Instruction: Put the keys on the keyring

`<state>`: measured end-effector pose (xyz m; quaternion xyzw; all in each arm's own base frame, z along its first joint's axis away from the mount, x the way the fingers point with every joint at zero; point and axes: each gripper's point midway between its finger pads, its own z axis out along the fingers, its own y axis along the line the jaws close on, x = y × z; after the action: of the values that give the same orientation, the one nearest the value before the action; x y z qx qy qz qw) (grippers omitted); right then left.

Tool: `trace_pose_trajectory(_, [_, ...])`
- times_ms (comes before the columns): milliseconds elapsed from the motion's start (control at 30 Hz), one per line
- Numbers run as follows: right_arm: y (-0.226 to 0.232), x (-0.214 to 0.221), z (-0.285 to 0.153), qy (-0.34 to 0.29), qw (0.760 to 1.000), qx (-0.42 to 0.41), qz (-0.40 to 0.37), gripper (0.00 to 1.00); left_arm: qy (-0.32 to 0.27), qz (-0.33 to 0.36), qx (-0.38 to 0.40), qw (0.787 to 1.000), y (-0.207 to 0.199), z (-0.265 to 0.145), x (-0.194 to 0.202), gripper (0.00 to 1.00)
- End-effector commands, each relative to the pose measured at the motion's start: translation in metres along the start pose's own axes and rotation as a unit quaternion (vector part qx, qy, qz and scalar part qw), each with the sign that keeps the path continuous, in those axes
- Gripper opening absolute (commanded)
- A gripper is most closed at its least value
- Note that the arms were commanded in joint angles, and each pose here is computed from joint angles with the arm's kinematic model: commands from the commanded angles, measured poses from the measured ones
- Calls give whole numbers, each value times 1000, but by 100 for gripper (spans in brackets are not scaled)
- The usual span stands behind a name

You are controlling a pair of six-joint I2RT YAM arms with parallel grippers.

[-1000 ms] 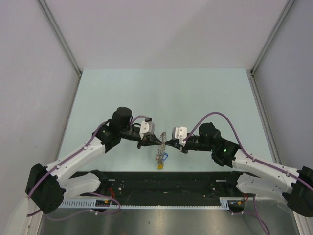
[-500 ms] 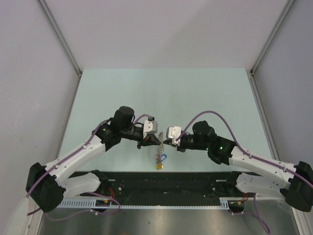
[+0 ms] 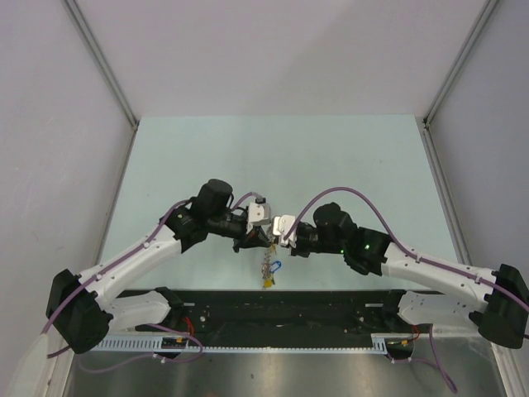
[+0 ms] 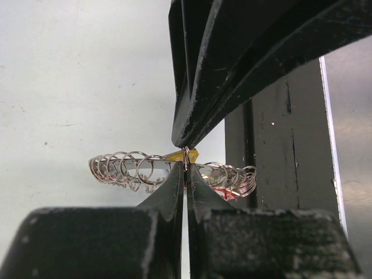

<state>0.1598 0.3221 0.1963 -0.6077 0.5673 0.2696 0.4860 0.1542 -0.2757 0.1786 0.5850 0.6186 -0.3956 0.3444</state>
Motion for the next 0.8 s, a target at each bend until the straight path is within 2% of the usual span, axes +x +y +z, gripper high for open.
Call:
trace_pose_trajectory(0, [-9,-34,-1,-31,999,18,-22,0,-67,54,-1,996,-4,-9,-54,0])
trace_pose_trajectory(433, [0,-32,-13,-5,999,42,-33,0,-59,21,-31,998,4,-14,-57,0])
trace_pose_trajectory(767, [-3,-25,-14,2,998,63,-23,0,-116,25,-62,991,6,-30,-80,0])
